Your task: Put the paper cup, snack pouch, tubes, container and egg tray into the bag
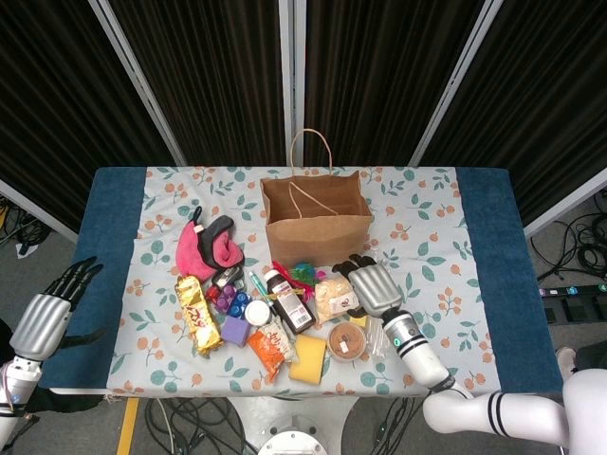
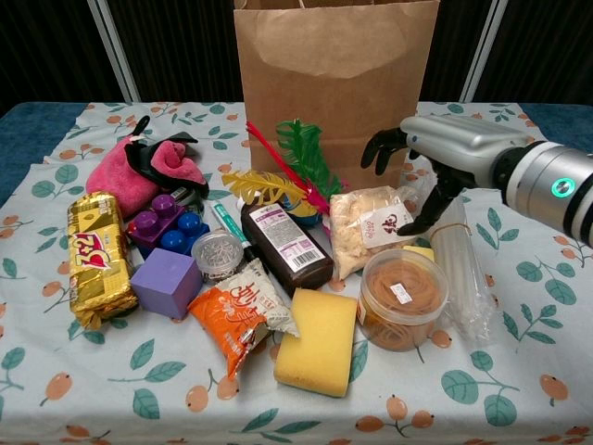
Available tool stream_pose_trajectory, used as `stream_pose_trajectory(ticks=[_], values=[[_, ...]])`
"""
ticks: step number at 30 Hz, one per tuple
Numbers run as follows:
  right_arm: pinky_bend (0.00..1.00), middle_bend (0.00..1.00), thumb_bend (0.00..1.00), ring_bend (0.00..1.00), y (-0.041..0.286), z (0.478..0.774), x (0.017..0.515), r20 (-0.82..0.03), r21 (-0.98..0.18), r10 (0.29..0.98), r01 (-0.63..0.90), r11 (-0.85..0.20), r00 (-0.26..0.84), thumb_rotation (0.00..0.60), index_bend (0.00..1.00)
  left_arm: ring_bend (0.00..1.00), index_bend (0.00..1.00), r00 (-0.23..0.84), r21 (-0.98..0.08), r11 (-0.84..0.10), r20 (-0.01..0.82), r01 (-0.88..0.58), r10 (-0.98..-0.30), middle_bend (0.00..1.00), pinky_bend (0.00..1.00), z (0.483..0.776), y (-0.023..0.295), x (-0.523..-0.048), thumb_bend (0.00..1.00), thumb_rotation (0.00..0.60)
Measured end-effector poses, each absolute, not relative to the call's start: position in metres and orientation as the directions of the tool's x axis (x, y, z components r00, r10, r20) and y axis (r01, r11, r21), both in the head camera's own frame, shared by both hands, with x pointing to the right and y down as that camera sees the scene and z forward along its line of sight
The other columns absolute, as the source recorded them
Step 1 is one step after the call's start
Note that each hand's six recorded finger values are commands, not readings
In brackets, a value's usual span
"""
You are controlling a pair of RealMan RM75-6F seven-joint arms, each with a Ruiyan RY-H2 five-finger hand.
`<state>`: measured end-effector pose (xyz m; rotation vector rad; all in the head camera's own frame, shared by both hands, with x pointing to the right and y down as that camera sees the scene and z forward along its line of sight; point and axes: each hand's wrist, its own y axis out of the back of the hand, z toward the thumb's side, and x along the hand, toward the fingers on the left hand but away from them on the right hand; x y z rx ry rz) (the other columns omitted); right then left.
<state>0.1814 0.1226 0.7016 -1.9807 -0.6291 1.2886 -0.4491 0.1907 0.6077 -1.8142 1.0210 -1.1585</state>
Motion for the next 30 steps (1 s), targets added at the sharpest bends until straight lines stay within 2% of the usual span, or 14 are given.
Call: stream_pose_trajectory(ticks=[8,14,26,30], values=[[0.21,0.29,0.00,0.13,0.127,0.714,0.171,-0.593,-0.765,0.708,0.005,-0.644,0.385,0.600,0.27,0.11,0.10,0.269,-0.882,-0.408,0.344,-0.237,-0.900,0.14,0.26,0.608,0.190,-0.453,0.03,0.600],[0.21,0.32,0.00,0.15,0.128,0.718,0.176,-0.612,-0.762,0.707,-0.024,-0.647,0.355,0.600,0.32,0.11,0.10,0.268,-0.880,-0.410,0.346,-0.240,-0.899,0.14,0.26,0.610,0.191,-0.453,0.03,0.600],[0.25,0.50,0.05,0.27,0.127,0.713,0.172,-0.580,-0.788,0.738,-0.009,-0.616,0.345,0.600,0.60,0.11,0.10,0.261,-0.883,-0.402,0.339,-0.244,-0.904,0.14,0.26,0.609,0.192,-0.456,0.03,0.600],[0.25,0.52,0.06,0.28,0.125,0.703,0.175,-0.551,-0.809,0.760,0.001,-0.587,0.345,0.600,0.62,0.11,0.10,0.266,-0.883,-0.400,0.335,-0.247,-0.904,0.14,0.26,0.608,0.191,-0.454,0.03,0.600]])
